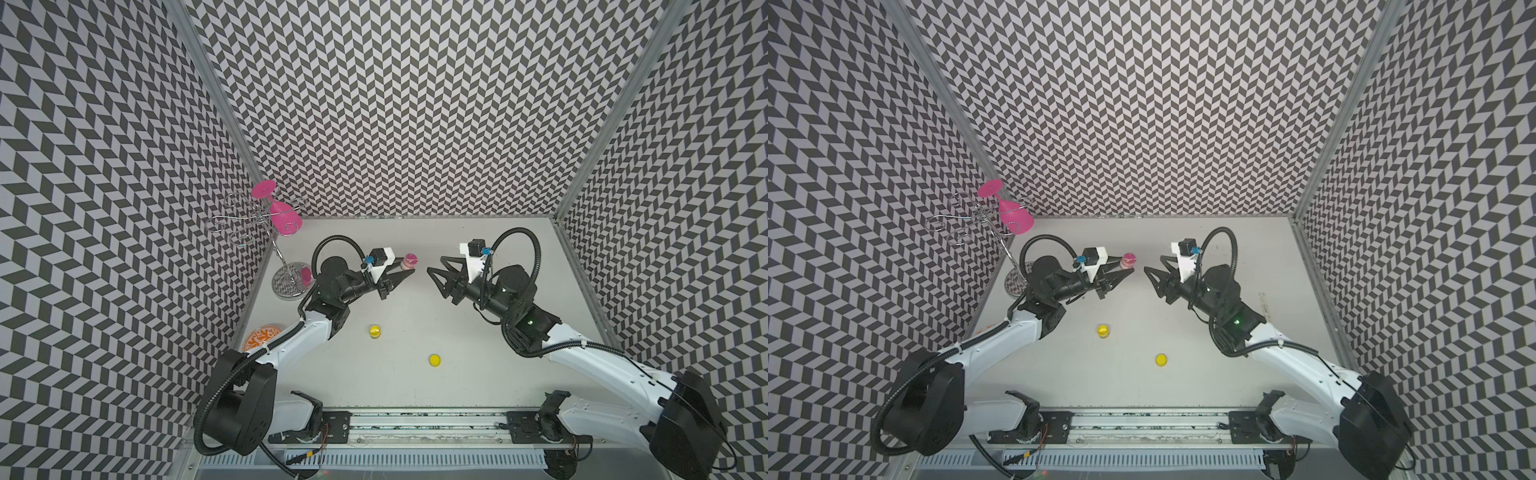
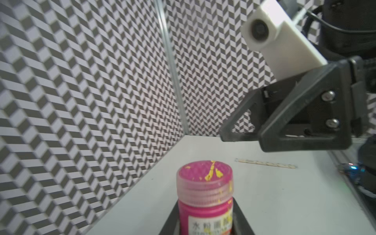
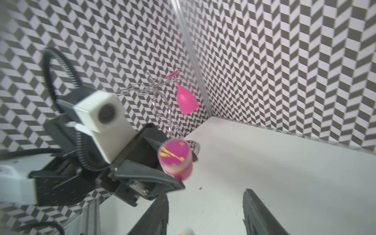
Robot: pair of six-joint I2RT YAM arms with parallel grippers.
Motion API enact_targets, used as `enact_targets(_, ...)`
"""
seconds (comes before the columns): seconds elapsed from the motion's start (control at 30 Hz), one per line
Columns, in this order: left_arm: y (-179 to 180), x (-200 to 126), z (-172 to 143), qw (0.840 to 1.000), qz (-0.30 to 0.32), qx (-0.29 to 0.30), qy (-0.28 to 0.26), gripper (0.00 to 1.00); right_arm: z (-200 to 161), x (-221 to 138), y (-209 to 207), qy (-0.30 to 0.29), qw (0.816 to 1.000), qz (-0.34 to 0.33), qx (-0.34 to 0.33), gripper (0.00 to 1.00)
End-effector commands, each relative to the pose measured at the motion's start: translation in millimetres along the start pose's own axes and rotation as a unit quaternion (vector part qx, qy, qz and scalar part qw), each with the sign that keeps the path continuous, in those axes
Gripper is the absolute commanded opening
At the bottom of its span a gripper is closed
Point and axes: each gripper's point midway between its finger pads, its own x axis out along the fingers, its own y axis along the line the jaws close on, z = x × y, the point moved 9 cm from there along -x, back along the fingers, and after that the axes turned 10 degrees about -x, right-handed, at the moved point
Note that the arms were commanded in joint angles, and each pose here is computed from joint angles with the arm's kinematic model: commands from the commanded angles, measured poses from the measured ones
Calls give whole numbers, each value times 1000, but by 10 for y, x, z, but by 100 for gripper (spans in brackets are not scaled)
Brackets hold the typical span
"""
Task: Close the paint jar lid
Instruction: Screw the lid onto the paint jar.
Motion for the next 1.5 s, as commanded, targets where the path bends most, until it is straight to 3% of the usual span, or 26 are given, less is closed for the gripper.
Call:
enact_targets(0.0, -191, -14, 142, 993, -117, 15, -14, 29, 231, 4, 170, -47, 992, 96, -69, 58)
enact_targets(0.33, -239, -27, 159, 989, -146, 17, -18, 29, 239, 165, 244, -42, 980, 172, -93, 57)
enact_targets(0.63, -265, -40, 181, 988, -151, 21, -24, 29, 200, 221, 243, -32, 978, 183, -92, 50)
enact_targets(0.97, -263, -44, 205, 989, -142, 24, -27, 29, 184, 255, 246, -29, 977, 192, -89, 21)
enact_targets(1.1, -266, -56, 223, 990, -132, 27, -35, 29, 172, 271, 247, -29, 977, 193, -82, 16)
enact_targets(1.37, -240, -142, 399, 994, -35, 47, -93, 27, 81, 365, 203, -25, 989, 143, -40, 1)
enact_targets(1.47, -194, -158, 524, 992, 10, 53, -118, 26, 52, 426, 207, -17, 991, 130, -29, 0)
